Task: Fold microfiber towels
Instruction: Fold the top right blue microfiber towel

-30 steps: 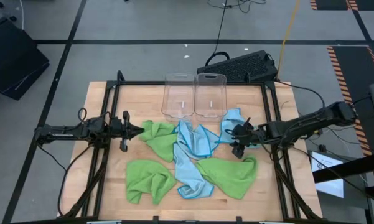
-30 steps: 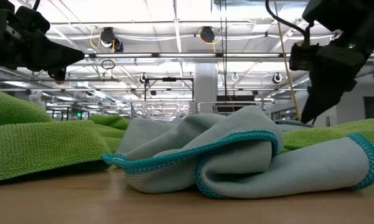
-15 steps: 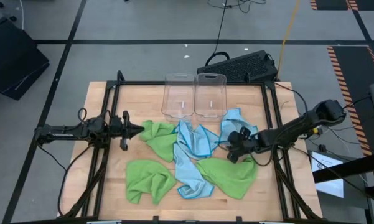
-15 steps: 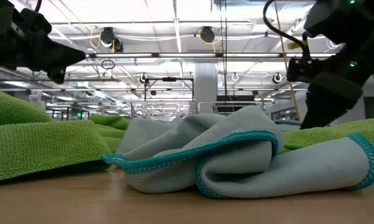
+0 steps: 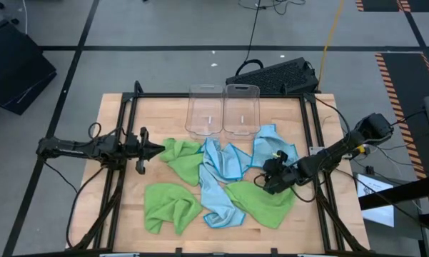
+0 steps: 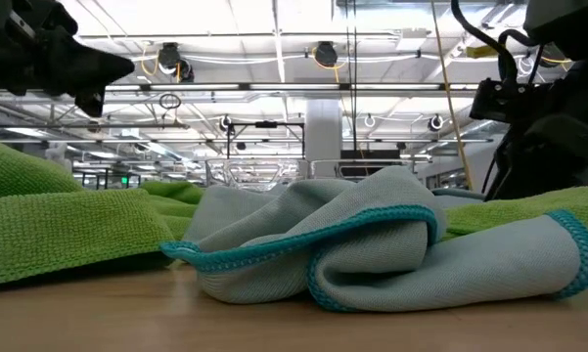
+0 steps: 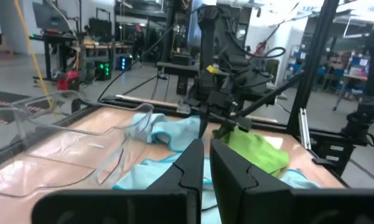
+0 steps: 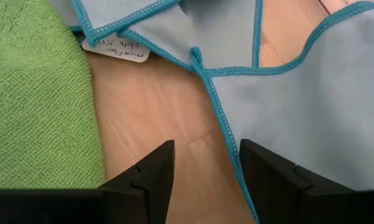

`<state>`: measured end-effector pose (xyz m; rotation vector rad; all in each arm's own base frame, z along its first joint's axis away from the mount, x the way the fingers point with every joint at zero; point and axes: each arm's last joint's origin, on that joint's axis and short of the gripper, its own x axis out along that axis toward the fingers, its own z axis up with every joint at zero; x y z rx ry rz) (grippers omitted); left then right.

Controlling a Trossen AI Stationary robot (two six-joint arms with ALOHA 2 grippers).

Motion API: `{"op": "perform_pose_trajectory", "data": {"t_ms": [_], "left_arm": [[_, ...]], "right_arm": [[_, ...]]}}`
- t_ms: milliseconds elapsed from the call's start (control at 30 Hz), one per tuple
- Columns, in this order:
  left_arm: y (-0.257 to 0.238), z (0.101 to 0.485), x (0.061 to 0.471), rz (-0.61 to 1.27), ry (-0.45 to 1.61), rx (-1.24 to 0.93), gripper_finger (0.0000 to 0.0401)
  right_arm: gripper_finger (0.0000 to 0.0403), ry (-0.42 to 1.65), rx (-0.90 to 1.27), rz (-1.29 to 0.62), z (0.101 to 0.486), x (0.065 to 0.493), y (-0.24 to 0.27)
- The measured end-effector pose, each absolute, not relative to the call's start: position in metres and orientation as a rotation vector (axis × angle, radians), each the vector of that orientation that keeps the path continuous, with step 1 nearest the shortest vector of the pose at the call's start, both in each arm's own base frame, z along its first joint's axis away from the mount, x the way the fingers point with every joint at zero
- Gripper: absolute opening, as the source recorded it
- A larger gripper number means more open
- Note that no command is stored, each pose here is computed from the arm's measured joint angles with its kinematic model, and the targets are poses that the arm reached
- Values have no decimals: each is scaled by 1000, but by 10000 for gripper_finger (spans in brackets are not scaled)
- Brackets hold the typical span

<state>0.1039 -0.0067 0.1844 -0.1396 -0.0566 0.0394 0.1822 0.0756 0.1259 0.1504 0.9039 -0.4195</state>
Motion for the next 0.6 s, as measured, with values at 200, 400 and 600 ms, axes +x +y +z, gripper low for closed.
{"op": "perform_pose_trajectory", "data": {"t_ms": [200, 400, 600], "left_arm": [[-14, 201, 118, 39, 58, -81, 31], [-26, 221, 145, 48, 152, 5, 31], [-43, 244, 181, 35, 216, 116, 31]], "right_arm": [[175, 906, 134, -417, 126, 182, 75], [175, 891, 124, -442, 126, 182, 74], [175, 880, 125, -457, 126, 182, 74]]}}
